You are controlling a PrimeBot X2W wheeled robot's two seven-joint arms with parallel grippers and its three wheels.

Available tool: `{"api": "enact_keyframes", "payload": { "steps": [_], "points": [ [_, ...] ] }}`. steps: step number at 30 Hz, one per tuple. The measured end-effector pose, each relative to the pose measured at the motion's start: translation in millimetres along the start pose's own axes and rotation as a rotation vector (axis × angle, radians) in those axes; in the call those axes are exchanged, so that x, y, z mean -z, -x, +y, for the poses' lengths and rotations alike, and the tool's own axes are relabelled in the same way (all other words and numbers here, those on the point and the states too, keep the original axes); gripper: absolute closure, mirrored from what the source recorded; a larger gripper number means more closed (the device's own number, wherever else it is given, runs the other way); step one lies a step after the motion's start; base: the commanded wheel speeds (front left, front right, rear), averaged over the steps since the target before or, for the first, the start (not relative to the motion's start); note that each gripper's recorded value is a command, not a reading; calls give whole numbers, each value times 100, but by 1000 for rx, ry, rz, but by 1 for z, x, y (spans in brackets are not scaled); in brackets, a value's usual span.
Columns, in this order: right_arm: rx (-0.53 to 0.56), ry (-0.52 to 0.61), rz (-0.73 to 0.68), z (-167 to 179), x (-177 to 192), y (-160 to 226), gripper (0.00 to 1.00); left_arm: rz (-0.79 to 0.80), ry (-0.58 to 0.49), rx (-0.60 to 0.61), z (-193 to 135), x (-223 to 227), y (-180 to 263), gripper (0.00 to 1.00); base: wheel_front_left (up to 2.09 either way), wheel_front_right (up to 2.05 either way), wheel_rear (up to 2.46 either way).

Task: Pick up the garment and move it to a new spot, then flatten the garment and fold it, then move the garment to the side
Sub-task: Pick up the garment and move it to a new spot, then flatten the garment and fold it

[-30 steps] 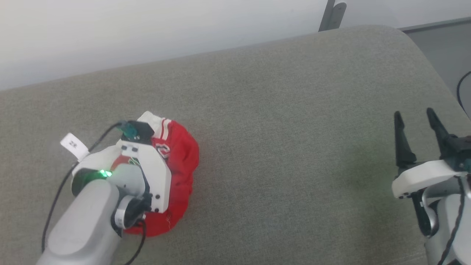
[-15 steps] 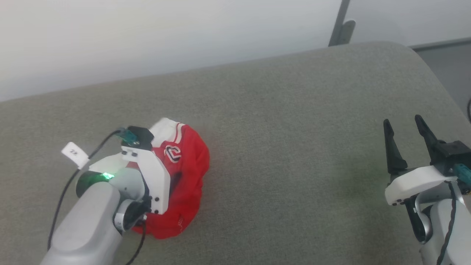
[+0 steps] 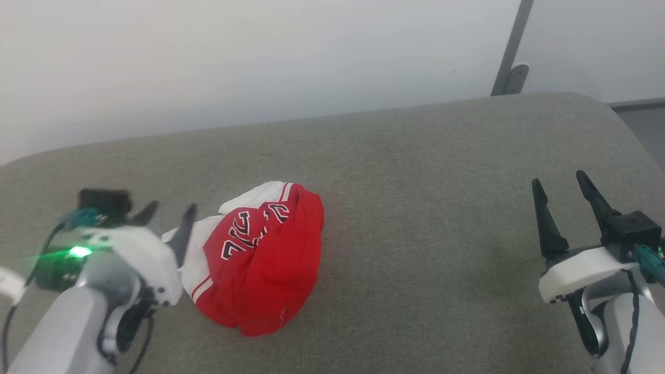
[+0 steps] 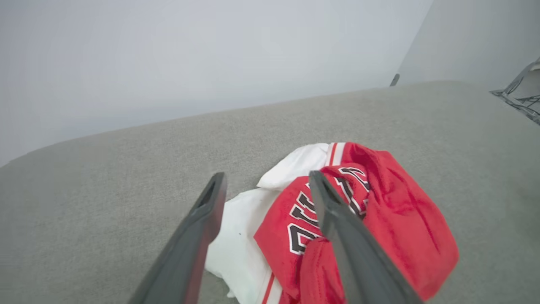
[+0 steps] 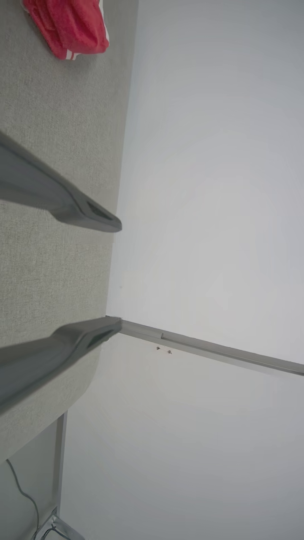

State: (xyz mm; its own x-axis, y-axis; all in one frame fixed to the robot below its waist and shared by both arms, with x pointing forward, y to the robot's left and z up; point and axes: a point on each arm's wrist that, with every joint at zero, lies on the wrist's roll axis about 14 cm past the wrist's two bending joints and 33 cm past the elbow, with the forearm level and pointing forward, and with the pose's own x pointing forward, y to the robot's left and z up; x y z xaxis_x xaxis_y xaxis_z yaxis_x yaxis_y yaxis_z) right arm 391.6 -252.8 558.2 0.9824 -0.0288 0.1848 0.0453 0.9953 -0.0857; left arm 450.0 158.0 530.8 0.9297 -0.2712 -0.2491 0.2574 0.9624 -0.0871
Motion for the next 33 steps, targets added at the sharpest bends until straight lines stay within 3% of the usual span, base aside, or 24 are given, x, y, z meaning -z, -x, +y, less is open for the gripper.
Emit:
{"api": "enact_keyframes", "payload": {
  "steps": [13,33],
  "points": [
    [-13,-21,-64,9,-18,2,0,-294,24,-183,56,-14,73,0,0,0,0],
    [-63,-94,-28,36,-5,4,0,-369,92,-321,90,14,128,0,0,0,0]
  ]
}}
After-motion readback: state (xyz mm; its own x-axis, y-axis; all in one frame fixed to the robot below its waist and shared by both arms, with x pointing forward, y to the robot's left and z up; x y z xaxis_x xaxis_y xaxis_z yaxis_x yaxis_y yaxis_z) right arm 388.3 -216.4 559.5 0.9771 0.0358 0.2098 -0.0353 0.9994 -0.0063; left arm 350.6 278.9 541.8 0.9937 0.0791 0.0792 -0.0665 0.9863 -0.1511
